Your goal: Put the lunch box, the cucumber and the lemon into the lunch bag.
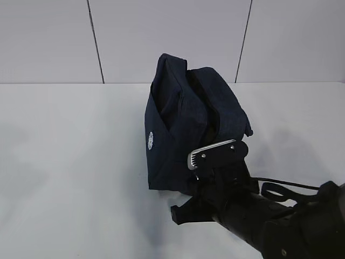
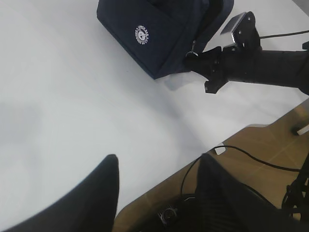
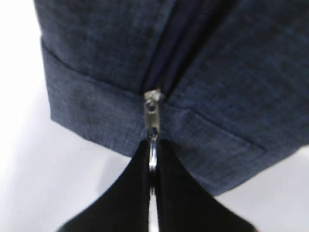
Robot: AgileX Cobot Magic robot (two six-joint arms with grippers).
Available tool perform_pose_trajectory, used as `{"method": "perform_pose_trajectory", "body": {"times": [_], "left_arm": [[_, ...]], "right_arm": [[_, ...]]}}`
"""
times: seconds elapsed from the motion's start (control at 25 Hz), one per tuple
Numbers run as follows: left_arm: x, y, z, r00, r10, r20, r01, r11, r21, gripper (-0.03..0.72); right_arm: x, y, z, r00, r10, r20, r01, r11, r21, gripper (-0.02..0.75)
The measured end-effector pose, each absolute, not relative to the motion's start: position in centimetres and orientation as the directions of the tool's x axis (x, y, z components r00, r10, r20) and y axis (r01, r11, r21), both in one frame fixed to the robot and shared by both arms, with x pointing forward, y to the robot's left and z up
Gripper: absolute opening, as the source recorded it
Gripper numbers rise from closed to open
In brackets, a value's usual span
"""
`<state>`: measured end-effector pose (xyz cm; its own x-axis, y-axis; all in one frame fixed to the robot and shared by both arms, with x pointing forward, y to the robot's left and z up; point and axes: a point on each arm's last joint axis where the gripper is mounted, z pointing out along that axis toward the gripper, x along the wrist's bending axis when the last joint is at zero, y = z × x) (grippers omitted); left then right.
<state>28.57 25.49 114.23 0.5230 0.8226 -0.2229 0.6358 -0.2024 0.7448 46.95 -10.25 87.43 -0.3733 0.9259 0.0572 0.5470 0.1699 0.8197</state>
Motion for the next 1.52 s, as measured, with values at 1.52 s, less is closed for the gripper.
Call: {"method": "perform_pose_trajectory", "body": {"times": [1.52], "left_arm": [[28.4,25.2,114.3,0.532,0.808,-0.253,0.641,-0.189,0.744,0.379]], "right_arm": [[42.5,-9.0,96.0,-0.789,0.606,0.103,0.581,0.681,0.446,0.008]]}}
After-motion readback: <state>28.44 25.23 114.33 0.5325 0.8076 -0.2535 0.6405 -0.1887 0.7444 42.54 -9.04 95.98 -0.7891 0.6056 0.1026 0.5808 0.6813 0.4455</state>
